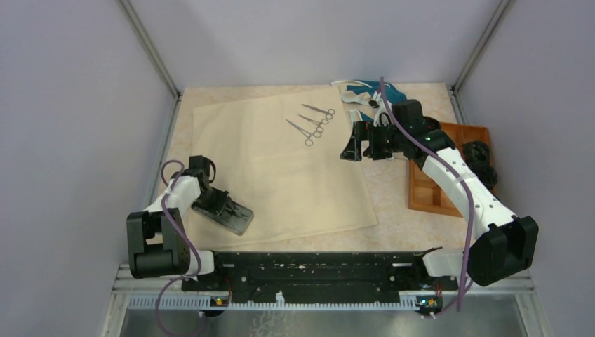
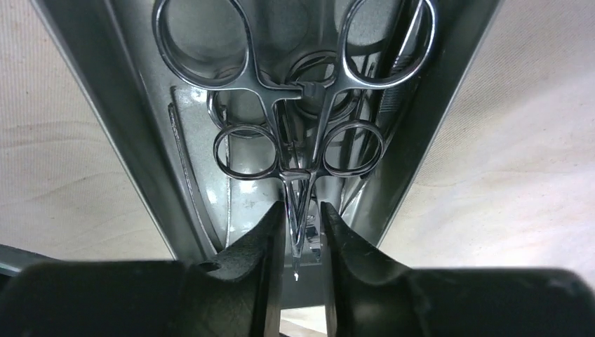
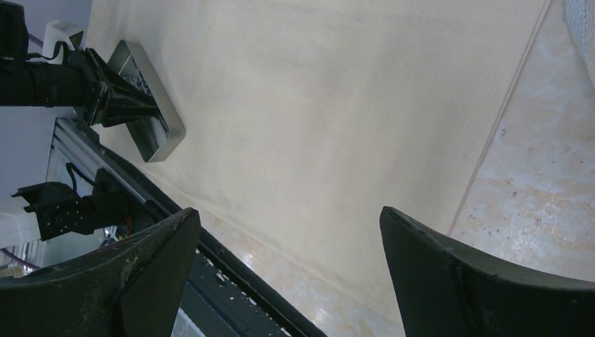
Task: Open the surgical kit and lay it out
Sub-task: Pick up the medical item from the container.
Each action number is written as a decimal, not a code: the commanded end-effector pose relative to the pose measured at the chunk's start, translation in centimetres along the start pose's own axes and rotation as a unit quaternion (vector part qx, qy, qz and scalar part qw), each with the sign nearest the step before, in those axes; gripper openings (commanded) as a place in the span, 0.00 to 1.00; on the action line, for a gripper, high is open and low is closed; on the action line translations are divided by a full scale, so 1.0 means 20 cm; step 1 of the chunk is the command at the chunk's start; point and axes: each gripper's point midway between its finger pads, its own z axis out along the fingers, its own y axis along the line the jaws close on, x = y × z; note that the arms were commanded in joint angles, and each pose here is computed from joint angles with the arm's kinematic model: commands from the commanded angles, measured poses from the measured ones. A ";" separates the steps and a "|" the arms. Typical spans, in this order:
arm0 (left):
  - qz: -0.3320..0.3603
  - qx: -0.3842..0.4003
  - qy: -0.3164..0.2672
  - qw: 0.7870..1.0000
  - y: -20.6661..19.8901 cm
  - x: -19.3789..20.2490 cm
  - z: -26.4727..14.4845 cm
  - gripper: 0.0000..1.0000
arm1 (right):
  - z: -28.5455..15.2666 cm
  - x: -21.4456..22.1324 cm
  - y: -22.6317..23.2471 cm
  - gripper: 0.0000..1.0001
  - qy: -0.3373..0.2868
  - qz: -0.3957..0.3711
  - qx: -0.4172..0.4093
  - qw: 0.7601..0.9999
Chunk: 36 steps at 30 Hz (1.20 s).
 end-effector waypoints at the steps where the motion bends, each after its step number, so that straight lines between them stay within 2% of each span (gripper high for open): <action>1: 0.005 0.013 0.000 1.000 -0.04 -0.01 -0.02 0.34 | 0.00 -0.03 0.00 0.99 -0.008 -0.011 -0.002 1.000; 3: 0.003 0.014 0.010 1.000 -0.03 0.01 -0.03 0.39 | 0.00 -0.02 0.00 0.99 -0.008 -0.011 -0.003 1.000; 7: -0.004 0.022 0.025 0.999 -0.02 0.05 -0.03 0.41 | 0.01 -0.01 0.00 0.99 -0.007 -0.007 -0.004 1.000; 13: -0.004 0.012 0.017 1.000 0.00 0.04 -0.04 0.24 | 0.01 -0.01 0.00 0.99 -0.008 -0.006 -0.006 1.000; 16: 0.004 0.014 0.005 1.000 0.01 0.03 -0.04 0.23 | 0.01 0.00 0.00 0.99 -0.006 -0.005 -0.005 1.000; 21: 0.002 0.012 0.015 1.000 0.01 0.04 -0.03 0.16 | 0.01 0.00 0.00 0.99 -0.006 -0.004 -0.006 1.000; 22: 0.003 0.011 0.015 1.000 0.01 0.04 -0.03 0.17 | 0.01 0.00 0.00 0.99 -0.007 -0.005 -0.005 1.000; 25: 0.004 0.001 0.014 1.000 0.02 0.03 -0.02 0.32 | 0.01 0.00 0.00 0.99 -0.007 -0.005 -0.006 1.000; 27: 0.005 0.000 0.015 1.000 0.02 0.03 -0.02 0.31 | 0.00 0.00 0.00 0.99 -0.007 -0.005 -0.006 1.000; 32: 0.004 0.001 0.012 1.000 0.01 0.02 -0.01 0.20 | 0.01 0.00 0.00 0.99 -0.006 -0.004 -0.008 1.000; 36: 0.008 -0.006 0.012 1.000 0.02 0.02 0.00 0.20 | 0.00 0.00 0.00 0.99 -0.006 -0.004 -0.007 1.000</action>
